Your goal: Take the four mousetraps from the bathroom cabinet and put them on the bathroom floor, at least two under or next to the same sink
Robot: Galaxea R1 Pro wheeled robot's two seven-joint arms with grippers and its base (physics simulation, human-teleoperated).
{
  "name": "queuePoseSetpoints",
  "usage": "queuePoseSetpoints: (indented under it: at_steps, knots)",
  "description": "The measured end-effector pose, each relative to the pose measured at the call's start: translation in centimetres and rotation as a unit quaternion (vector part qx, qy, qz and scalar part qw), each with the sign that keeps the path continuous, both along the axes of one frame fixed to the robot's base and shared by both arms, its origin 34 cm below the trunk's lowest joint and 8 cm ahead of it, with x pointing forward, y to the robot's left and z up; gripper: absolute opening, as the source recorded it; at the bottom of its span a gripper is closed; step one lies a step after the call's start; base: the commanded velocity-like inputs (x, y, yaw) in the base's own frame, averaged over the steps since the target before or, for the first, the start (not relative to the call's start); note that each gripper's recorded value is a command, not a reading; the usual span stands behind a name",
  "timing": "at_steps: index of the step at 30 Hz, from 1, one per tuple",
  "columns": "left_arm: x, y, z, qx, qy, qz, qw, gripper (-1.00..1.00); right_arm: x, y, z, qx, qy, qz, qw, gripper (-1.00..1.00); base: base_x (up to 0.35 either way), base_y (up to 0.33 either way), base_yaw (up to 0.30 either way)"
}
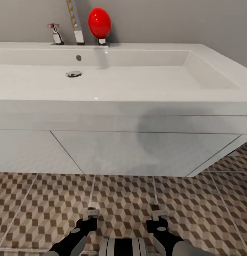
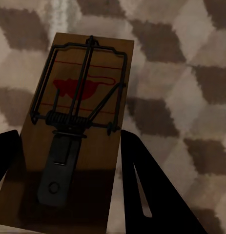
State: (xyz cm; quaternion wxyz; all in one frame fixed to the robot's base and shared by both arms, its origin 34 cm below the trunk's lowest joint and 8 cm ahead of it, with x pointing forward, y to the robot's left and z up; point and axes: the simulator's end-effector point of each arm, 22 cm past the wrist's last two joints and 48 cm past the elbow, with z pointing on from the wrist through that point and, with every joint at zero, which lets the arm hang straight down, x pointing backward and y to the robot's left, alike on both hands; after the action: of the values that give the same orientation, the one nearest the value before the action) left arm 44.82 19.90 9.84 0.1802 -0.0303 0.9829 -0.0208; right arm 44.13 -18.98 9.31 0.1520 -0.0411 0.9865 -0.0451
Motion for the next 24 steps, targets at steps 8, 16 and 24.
queuePoseSetpoints:
  at_steps: [8,16,24]
  knots:
    - [0.01,0.00,0.00,0.000,0.000,0.000,1.0000,-1.00,0.07,0.01,0.02,0.000,-0.002,0.000,1.0000,-1.00,0.000,0.000,0.000]
    - [0.03,0.00,0.01,0.000,-0.001,0.000,1.0000,-1.00,0.32,0.04,0.10,0.001,-0.007,0.000,1.0000,-1.00,0.000,0.000,0.000]
    - [0.04,0.13,0.00,0.001,-0.001,0.000,1.0000,-1.00,0.39,0.05,0.12,0.001,-0.008,0.001,1.0000,-1.00,0.000,0.000,0.000]
